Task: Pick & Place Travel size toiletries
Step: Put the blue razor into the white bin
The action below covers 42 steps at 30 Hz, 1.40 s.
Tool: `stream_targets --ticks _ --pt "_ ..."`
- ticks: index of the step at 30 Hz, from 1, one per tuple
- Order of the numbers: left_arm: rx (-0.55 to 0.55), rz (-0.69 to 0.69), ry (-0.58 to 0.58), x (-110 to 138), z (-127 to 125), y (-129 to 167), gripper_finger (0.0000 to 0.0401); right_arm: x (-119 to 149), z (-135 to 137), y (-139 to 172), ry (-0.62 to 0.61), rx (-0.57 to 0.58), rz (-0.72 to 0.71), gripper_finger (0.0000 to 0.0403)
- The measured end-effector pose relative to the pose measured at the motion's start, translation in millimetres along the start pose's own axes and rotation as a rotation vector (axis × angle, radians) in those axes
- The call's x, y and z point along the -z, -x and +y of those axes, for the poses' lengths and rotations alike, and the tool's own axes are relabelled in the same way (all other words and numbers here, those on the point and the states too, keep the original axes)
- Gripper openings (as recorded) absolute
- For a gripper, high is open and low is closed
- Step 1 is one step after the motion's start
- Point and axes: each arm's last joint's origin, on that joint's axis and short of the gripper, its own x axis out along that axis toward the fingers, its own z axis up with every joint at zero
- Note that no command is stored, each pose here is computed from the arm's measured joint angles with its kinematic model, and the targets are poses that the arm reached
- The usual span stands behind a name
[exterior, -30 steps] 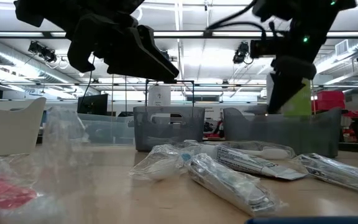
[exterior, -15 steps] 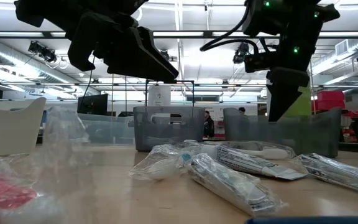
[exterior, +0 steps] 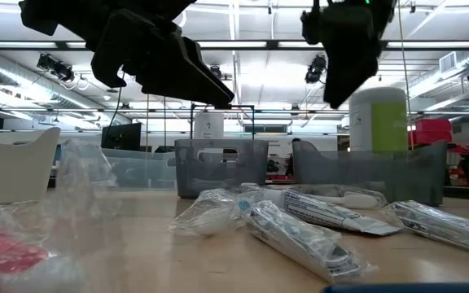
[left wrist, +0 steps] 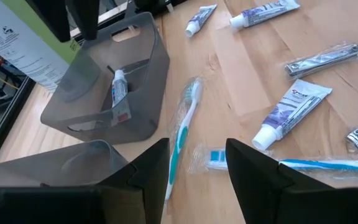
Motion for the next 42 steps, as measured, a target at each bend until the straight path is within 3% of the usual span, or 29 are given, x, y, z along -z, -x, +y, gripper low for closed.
stream_targets --ticks 7,11,19,26,32,42 --pt "0.000 0.000 0.079 0.0 0.0 0.0 0.0165 -2.2 21.1 6.6 0.013 -0.244 -0.001 0.0200" --pt "0.000 0.000 0.186 0.1 0.0 0.0 0.0165 4.9 36.8 11.5 0.070 -0.283 -0.041 0.0200" --pt "0.000 0.000 0.402 0.0 0.0 0.0 0.0165 17.1 56.1 20.5 0.236 -0.176 -0.199 0.0210" --pt "0.011 0.001 0.555 -0.1 -0.3 0.0 0.0164 10.2 58.1 22.7 0.333 -0.087 -0.334 0.0215" --pt "0.089 0.011 0.583 -0.4 -2.6 0.2 0.0163 2.9 56.9 22.4 0.386 -0.087 -0.379 0.0210" --pt "0.079 0.012 0.643 -0.3 -2.2 0.1 0.0162 -5.6 52.9 21.2 0.447 -0.077 -0.413 0.0197"
